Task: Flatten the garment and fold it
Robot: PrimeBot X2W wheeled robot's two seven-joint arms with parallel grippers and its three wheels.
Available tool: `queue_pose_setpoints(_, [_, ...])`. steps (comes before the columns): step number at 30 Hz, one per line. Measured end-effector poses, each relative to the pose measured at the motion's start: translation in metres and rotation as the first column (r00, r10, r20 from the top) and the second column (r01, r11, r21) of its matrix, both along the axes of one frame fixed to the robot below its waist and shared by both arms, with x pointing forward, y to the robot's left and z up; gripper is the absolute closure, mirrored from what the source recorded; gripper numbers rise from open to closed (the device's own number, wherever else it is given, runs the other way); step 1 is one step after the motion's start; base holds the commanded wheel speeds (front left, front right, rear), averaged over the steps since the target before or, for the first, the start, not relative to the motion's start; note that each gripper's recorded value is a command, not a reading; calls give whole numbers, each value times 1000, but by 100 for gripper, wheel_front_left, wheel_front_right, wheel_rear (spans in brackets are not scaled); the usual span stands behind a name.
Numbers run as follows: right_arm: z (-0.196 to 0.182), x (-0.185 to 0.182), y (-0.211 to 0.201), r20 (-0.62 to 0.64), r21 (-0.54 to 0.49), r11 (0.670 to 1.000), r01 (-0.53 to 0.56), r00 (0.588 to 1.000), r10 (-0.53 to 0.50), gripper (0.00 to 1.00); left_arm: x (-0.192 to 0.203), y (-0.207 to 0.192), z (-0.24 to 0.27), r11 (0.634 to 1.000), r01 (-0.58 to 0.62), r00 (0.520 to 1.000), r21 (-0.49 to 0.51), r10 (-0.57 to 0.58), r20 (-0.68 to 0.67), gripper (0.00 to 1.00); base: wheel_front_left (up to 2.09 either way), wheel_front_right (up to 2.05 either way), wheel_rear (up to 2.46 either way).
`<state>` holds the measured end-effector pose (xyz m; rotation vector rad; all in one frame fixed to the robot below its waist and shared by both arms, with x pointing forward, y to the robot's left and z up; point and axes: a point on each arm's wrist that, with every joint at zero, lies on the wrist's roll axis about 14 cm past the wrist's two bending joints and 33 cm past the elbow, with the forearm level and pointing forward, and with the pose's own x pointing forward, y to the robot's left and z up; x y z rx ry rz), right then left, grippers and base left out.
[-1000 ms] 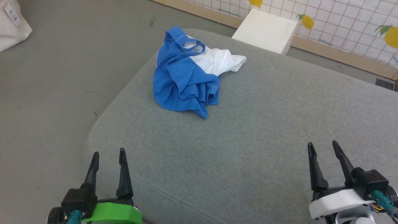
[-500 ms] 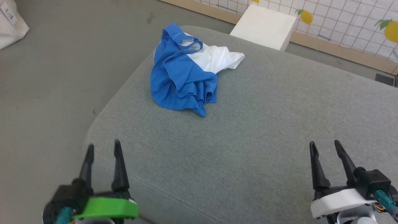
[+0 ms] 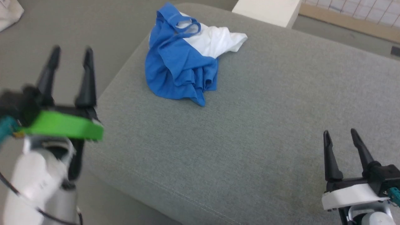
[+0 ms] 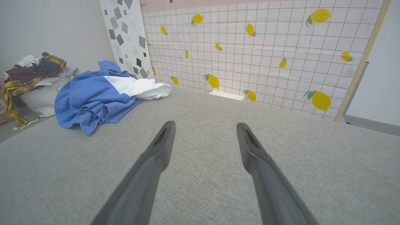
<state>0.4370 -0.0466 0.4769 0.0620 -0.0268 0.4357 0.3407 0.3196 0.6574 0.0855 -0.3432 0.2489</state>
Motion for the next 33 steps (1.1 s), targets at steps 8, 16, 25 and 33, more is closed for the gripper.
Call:
queue_pose_setpoints(8, [8, 18, -6, 37, -24, 999, 22, 999, -21, 0, 73, 28, -26, 999, 26, 962, -43, -37, -272, 0, 0, 0, 0])
queue_pose_setpoints(16, [-6, 31, -28, 8, -61, 995, 80, 997, -80, 0, 139, 27, -82, 981, 41, 854, -190, -134, -503, 0, 0, 0, 0])
queue_pose_setpoints(25, [-36, 35, -56, -63, -104, 984, 144, 987, -151, 0, 170, 8, -175, 946, 3, 664, -325, -245, -706, 0, 0, 0, 0])
queue_pose_setpoints(33, [-51, 33, -84, -92, -150, 967, 208, 971, -223, 0, 180, 10, -240, 925, -117, 540, -362, -247, -805, 0, 0, 0, 0])
